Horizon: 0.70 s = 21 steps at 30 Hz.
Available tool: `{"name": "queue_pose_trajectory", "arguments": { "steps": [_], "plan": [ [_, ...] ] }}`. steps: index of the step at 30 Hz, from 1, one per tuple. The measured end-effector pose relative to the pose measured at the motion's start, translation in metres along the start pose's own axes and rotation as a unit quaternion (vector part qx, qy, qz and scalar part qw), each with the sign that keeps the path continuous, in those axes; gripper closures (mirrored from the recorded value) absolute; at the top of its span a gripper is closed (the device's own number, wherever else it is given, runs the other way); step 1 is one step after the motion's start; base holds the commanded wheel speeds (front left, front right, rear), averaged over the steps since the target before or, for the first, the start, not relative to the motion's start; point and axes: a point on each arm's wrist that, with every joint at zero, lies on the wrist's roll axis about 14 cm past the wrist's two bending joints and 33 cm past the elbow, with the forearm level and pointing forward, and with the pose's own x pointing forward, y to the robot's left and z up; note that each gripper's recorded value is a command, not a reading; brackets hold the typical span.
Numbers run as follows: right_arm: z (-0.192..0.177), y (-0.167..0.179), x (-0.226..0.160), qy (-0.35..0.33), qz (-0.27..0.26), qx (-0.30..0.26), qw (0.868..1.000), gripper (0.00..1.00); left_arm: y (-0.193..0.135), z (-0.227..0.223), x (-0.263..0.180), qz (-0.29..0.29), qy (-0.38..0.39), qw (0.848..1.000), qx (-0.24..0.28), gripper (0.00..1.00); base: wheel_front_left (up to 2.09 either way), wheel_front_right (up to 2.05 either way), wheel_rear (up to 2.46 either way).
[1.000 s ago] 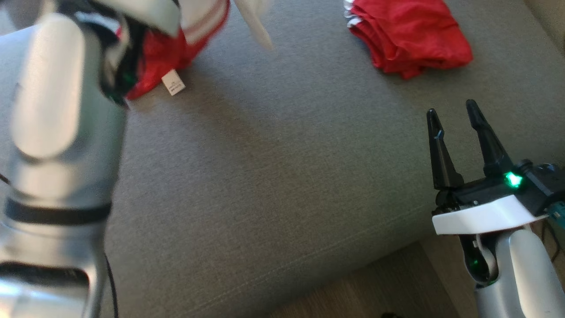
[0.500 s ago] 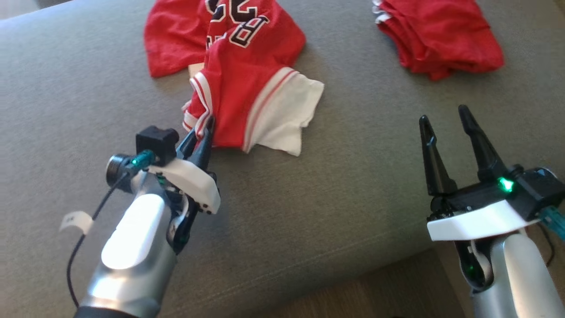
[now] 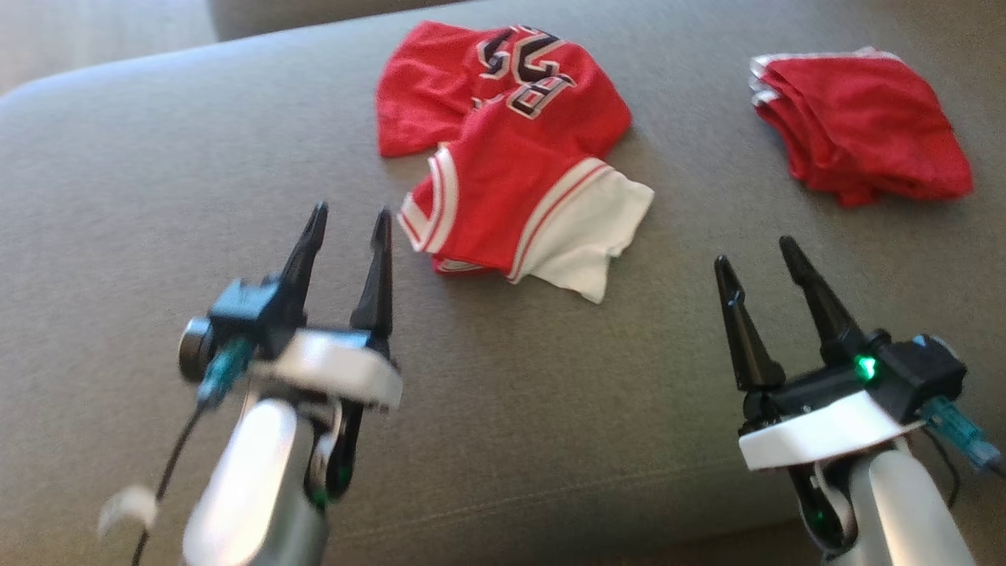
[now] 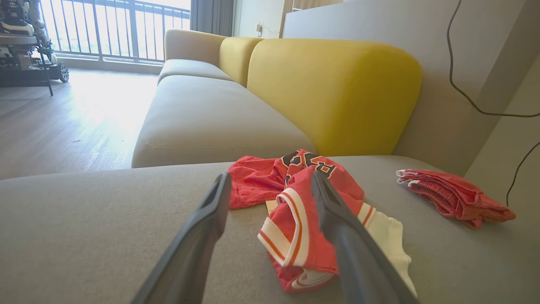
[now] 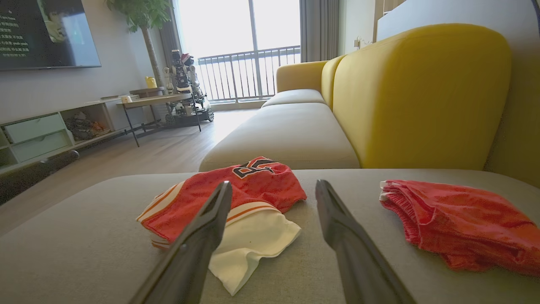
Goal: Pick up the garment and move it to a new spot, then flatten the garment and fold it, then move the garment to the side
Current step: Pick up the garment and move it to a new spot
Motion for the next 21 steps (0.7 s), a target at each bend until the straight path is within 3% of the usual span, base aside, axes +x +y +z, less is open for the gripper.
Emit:
{"name": "queue_pose_trajectory", "arguments": {
  "steps": [10, 21],
  "plan": [
    [-0.007, 0.038, -0.007, 0.011, 0.052, 0.023, 0.998, 0.00, 0.053, 0.047, -0.108, 0.165, -0.065, 0.984, 0.031, 0.00, 0.00, 0.00, 0.00],
    [-0.013, 0.050, -0.026, 0.026, 0.070, 0.021, 0.997, 0.00, 0.054, 0.034, -0.170, 0.212, -0.037, 0.974, 0.069, 0.00, 0.00, 0.00, 0.00]
  ]
}}
